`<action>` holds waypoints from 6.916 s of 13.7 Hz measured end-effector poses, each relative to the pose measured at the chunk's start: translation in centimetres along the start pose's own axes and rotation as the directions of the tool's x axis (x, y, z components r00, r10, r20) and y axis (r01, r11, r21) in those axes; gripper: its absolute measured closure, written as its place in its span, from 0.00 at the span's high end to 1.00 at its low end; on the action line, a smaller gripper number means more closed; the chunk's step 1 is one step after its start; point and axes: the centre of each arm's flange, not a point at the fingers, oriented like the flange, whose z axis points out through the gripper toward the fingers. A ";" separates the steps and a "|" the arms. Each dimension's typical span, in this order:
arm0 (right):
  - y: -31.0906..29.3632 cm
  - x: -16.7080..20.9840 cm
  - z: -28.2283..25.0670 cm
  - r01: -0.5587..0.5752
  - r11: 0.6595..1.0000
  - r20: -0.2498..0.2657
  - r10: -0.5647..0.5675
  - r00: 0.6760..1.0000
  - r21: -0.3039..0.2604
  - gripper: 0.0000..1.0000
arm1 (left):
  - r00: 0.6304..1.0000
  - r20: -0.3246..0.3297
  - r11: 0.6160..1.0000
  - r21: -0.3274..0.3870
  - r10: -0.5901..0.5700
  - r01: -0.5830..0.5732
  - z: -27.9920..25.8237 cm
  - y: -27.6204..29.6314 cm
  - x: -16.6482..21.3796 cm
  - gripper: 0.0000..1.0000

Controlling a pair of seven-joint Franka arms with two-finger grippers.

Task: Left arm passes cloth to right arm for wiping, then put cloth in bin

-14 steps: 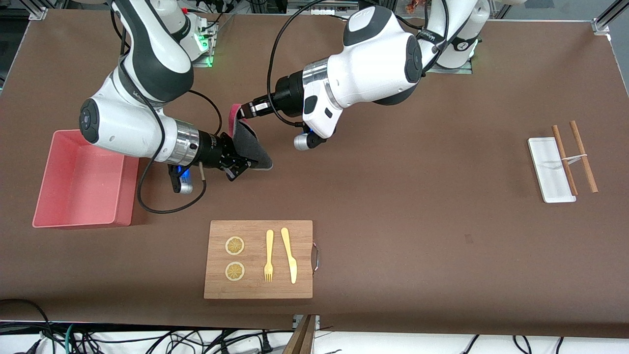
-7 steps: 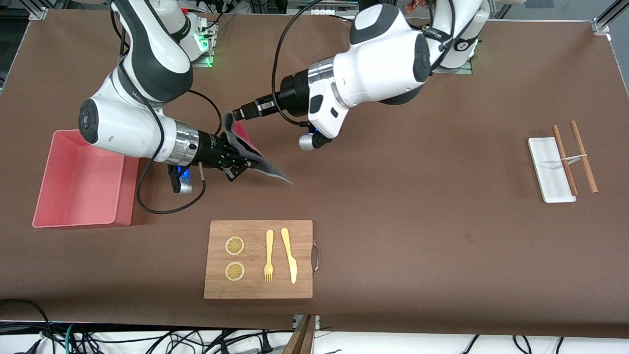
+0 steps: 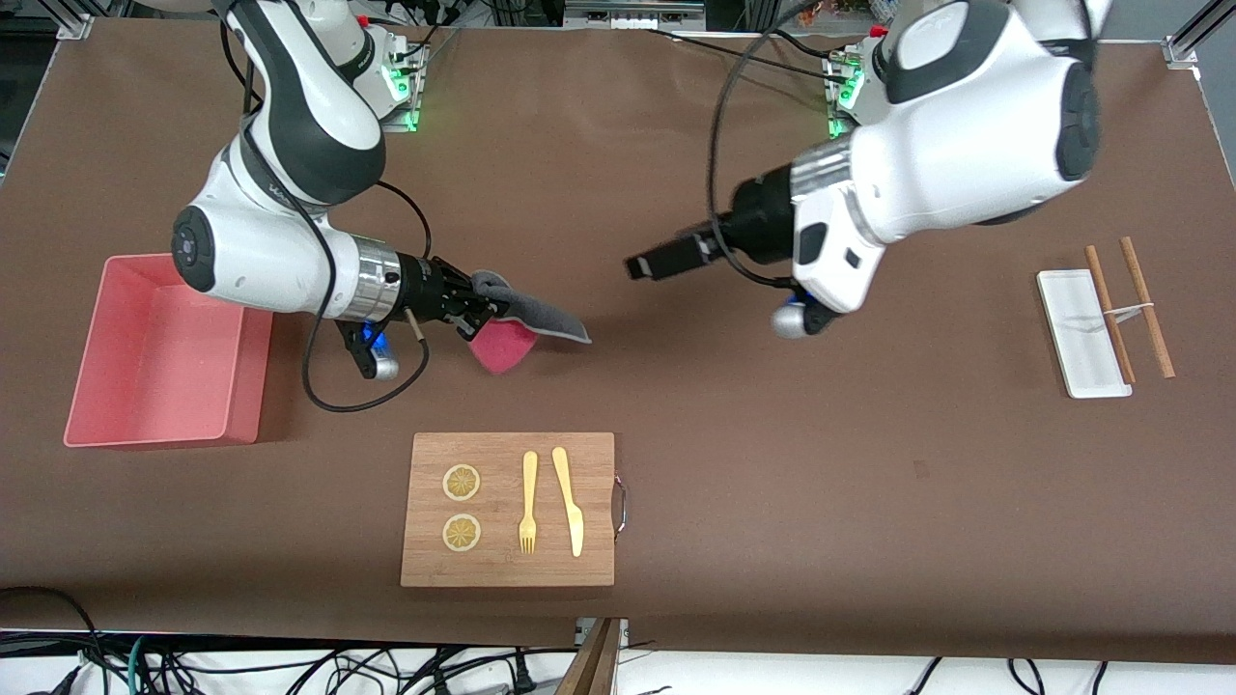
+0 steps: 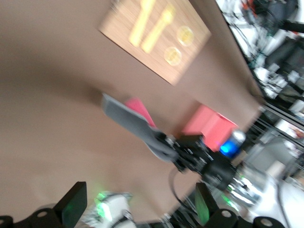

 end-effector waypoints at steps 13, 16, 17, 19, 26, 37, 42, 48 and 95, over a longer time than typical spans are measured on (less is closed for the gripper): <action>-1.8 -1.9 17.6 0.026 0.999 -0.014 -0.027 1.000 -0.046 0.02 | 0.857 -0.073 0.687 0.635 0.509 -0.354 -13.7 -14.4 12.3 1.00; -1.0 -0.1 18.7 0.077 0.992 -0.063 -0.083 0.995 -0.100 0.02 | 0.818 -0.026 0.595 0.699 0.575 -0.396 -14.0 -14.7 12.4 1.00; -0.6 1.0 18.4 0.102 0.987 -0.077 -0.112 0.991 -0.121 0.02 | 0.811 -0.010 0.580 0.705 0.584 -0.408 -13.8 -14.8 12.6 1.00; 1.1 4.7 17.2 0.163 0.966 -0.092 -0.184 0.979 -0.200 0.02 | 0.807 -0.002 0.572 0.706 0.590 -0.417 -13.9 -14.9 12.7 1.00; 8.2 17.0 10.1 0.353 0.845 -0.039 -0.401 0.915 -0.402 0.02 | 0.814 -0.050 0.644 0.641 0.579 -0.418 -17.0 -18.8 14.5 1.00; 11.7 21.4 4.1 0.494 0.693 0.013 -0.574 0.819 -0.524 0.02 | 0.775 -0.045 0.597 0.666 0.631 -0.447 -15.4 -23.5 7.7 1.00; 5.6 14.3 12.1 0.378 0.812 -0.134 -0.478 0.868 -0.444 0.02 | 0.785 -0.052 0.630 0.631 0.617 -0.453 -15.4 -23.7 7.8 1.00; 0.7 6.2 18.3 0.261 0.927 -0.240 -0.327 0.914 -0.268 0.02 | 0.791 -0.053 0.636 0.629 0.609 -0.447 -15.5 -24.1 8.1 1.00; 28.0 24.8 -27.9 0.695 0.458 0.212 -0.729 0.650 -0.555 0.02 | 0.794 -0.051 0.637 0.629 0.605 -0.445 -15.4 -24.2 8.4 1.00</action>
